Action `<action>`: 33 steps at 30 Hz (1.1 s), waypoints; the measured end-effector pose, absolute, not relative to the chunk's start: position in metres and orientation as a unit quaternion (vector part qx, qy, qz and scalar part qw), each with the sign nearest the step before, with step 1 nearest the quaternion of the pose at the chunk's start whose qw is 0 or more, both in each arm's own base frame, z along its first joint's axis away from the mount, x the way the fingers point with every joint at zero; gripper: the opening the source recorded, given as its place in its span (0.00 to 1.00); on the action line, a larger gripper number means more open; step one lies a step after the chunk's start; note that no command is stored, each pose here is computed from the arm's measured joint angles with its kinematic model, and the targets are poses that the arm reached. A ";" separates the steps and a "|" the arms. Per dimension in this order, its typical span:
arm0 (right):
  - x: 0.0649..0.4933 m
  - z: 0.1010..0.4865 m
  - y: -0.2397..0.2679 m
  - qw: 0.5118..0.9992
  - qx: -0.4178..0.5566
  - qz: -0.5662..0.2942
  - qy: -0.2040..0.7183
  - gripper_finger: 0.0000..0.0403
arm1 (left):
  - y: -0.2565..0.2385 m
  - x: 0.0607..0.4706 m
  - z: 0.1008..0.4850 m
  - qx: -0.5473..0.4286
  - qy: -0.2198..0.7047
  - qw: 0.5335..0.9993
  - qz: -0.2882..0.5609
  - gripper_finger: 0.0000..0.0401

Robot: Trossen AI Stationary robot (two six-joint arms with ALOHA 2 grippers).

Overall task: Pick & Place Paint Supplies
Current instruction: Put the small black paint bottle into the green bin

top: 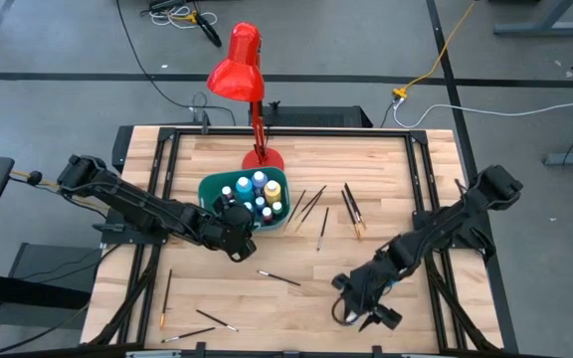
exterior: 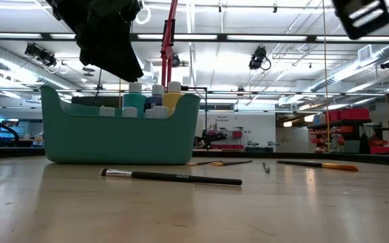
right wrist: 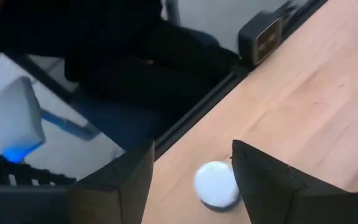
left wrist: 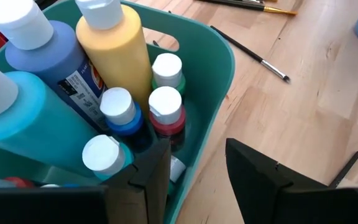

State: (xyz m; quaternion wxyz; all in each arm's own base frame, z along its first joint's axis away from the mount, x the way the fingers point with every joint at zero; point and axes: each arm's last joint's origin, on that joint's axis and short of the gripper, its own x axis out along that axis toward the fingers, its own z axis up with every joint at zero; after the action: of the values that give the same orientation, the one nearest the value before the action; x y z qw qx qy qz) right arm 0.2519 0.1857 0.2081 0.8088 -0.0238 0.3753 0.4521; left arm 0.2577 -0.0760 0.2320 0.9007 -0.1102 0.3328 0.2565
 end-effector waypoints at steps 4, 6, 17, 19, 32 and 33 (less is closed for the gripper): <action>0.254 0.199 0.195 0.821 -0.055 0.434 0.367 0.55 | -0.076 0.258 0.232 -0.110 0.333 0.901 0.256 0.40; 0.254 0.197 0.197 0.833 -0.084 0.418 0.353 0.55 | -0.076 0.258 0.232 -0.110 0.333 0.901 0.256 0.40; 0.244 0.195 0.207 0.818 -0.121 0.434 0.357 0.55 | -0.077 0.260 0.234 -0.119 0.320 0.905 0.252 0.40; 0.244 0.195 0.206 0.823 -0.131 0.425 0.354 0.55 | -0.077 0.260 0.234 -0.120 0.319 0.906 0.252 0.40; 0.244 0.192 0.204 0.828 -0.160 0.403 0.357 0.55 | -0.077 0.260 0.234 -0.121 0.319 0.905 0.253 0.40; 0.245 0.192 0.204 0.827 -0.160 0.403 0.358 0.55 | -0.077 0.260 0.234 -0.121 0.319 0.905 0.252 0.40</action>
State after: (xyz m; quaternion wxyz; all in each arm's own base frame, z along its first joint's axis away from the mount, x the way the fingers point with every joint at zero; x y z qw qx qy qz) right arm 0.2445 0.2044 0.1917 0.8273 -0.1598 0.3575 0.4027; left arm 0.2602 -0.0770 0.2339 0.9053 -0.1215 0.3194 0.2523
